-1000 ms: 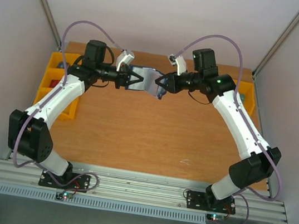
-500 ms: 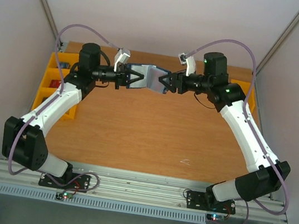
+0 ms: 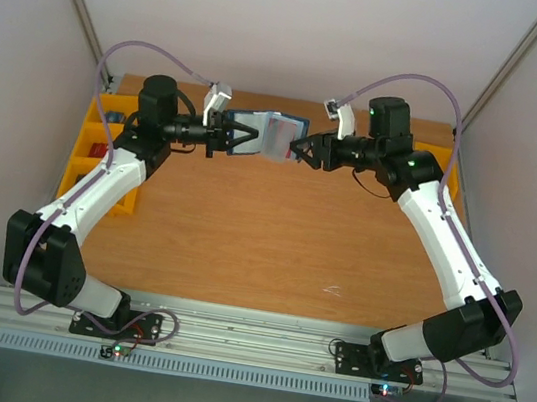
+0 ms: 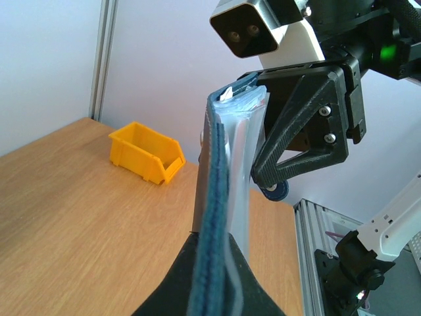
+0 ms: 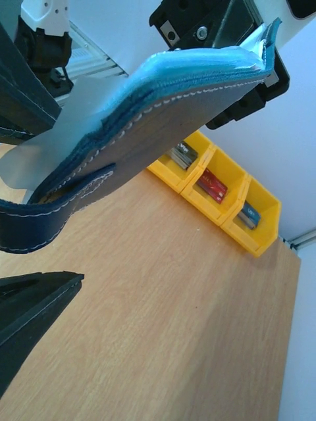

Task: Take the credit cards out of the card holder

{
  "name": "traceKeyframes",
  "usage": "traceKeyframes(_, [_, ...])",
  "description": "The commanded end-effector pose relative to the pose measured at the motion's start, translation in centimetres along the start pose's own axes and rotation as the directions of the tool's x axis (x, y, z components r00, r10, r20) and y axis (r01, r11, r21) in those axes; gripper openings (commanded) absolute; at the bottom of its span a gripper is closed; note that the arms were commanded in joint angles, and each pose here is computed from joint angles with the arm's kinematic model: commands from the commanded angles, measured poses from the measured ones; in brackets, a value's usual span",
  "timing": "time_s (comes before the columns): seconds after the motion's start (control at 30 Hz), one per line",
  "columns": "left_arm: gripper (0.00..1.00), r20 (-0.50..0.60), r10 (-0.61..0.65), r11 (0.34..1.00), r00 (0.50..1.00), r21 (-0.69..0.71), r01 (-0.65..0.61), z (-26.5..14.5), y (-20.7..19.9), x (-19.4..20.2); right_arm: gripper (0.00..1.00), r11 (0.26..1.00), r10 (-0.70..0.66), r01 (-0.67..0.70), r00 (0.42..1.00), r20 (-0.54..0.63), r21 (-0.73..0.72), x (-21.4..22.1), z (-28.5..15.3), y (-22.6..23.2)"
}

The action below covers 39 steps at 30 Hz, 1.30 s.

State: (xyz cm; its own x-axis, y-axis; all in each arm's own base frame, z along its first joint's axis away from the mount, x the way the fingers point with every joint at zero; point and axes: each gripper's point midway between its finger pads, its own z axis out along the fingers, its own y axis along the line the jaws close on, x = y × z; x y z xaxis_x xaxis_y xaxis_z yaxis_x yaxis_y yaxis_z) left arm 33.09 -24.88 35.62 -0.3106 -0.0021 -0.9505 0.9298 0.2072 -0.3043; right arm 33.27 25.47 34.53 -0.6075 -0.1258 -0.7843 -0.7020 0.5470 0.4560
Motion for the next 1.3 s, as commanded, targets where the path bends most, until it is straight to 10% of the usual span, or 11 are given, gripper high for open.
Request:
traceKeyframes(0.0, [0.0,0.044,0.097,0.994,0.994,0.04,-0.099,-0.4,-1.7,-1.6,0.52,0.999,-0.024,0.025,0.999,0.047,-0.029,-1.4,0.4,0.4])
traceKeyframes(0.37, [0.0,0.039,0.093,0.994,0.995,0.044,-0.095,-0.2,-1.6,-1.1,0.51,0.988,-0.071,0.079,0.996,0.062,-0.132,-3.0,3.3,2.5])
traceKeyframes(0.63, [0.01,0.035,0.077,0.997,0.996,-0.023,-0.076,0.0,-0.1,-0.8,0.02,0.974,-0.032,0.041,0.998,0.046,-0.222,-3.2,3.7,3.8])
traceKeyframes(0.97, [0.85,0.0,0.196,0.979,0.981,-0.059,-0.195,0.2,0.1,0.3,0.01,0.995,-0.004,0.006,1.0,0.027,-0.098,-3.1,4.4,2.5])
traceKeyframes(1.17, [0.88,0.002,0.174,0.966,0.985,-0.195,-0.17,0.5,2.7,-0.1,0.01,0.994,-0.042,0.043,0.999,0.017,-0.1,-3.2,4.6,3.3])
traceKeyframes(1.27, [0.7,-0.008,0.168,0.955,0.986,-0.247,-0.165,0.4,3.7,0.0,0.01,0.991,-0.06,0.061,0.998,0.01,-0.12,-3.1,4.4,3.8])
